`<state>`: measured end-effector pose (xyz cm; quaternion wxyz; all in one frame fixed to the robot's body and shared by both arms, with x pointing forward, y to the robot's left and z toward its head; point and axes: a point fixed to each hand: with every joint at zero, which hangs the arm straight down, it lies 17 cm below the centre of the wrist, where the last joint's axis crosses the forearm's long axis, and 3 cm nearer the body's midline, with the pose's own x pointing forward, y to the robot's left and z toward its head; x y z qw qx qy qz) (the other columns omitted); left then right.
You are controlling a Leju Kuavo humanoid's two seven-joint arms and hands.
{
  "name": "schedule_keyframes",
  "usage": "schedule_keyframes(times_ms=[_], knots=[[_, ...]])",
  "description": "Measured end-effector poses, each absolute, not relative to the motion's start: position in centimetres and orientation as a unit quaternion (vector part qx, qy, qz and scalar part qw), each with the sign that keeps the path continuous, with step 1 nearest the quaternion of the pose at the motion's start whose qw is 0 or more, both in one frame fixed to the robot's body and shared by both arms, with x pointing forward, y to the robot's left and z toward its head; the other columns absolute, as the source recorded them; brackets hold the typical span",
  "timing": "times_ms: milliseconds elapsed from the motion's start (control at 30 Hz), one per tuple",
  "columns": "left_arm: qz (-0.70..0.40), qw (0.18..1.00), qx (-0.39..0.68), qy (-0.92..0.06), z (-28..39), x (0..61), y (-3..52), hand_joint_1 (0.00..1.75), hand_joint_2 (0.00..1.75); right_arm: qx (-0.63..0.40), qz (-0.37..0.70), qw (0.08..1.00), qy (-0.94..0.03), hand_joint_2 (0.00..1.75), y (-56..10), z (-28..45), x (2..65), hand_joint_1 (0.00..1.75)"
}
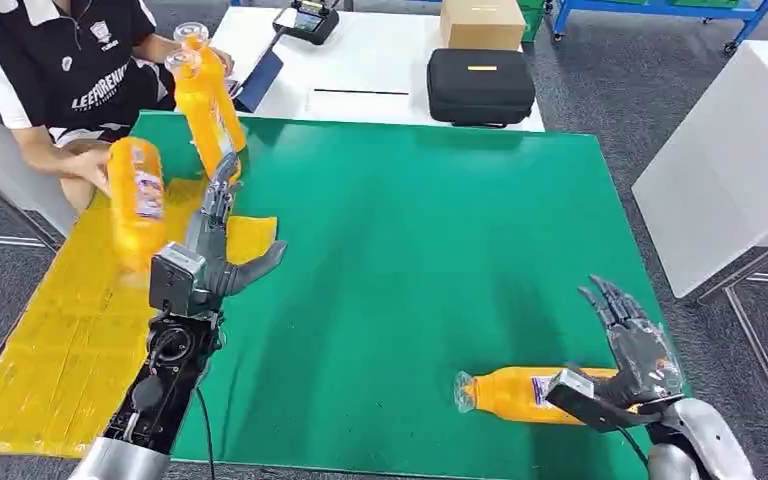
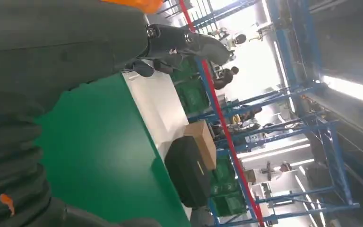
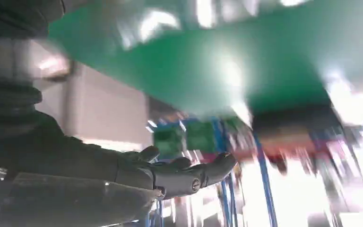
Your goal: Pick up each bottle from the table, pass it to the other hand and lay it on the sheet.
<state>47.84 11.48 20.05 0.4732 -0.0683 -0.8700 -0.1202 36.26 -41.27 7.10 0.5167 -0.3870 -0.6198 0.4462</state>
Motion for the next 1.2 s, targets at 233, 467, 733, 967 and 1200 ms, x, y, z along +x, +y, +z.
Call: schedule_keyframes(times_ms=[233, 467, 733, 967, 1200], knots=[[-0.115, 0.476, -0.066, -0.869, 19.9, 47.9, 11.5, 0.0, 1.75, -0.392, 0.355, 0.438, -0.727, 1.75, -37.4, 15.2, 36.1, 0.0], [-0.109, 0.48, -0.067, -0.868, 19.8, 48.1, 11.7, 0.0, 1.75, -0.348, 0.344, 0.417, -0.766, 1.75, -33.2, 18.0, 35.7, 0.0], [-0.103, 0.483, -0.073, -0.867, 19.9, 48.6, 11.8, 0.0, 1.75, -0.269, 0.467, 0.478, -0.694, 1.75, -30.0, 11.1, 33.4, 0.0], [-0.1, 0.486, -0.073, -0.865, 19.9, 49.1, 12.1, 0.0, 1.75, -0.243, 0.539, 0.526, -0.611, 1.75, -31.6, 6.0, 31.0, 0.0], [-0.095, 0.493, -0.071, -0.862, 19.4, 49.3, 12.4, 0.0, 1.75, -0.25, 0.572, 0.55, -0.554, 1.75, -34.4, 3.1, 30.4, 0.0]])
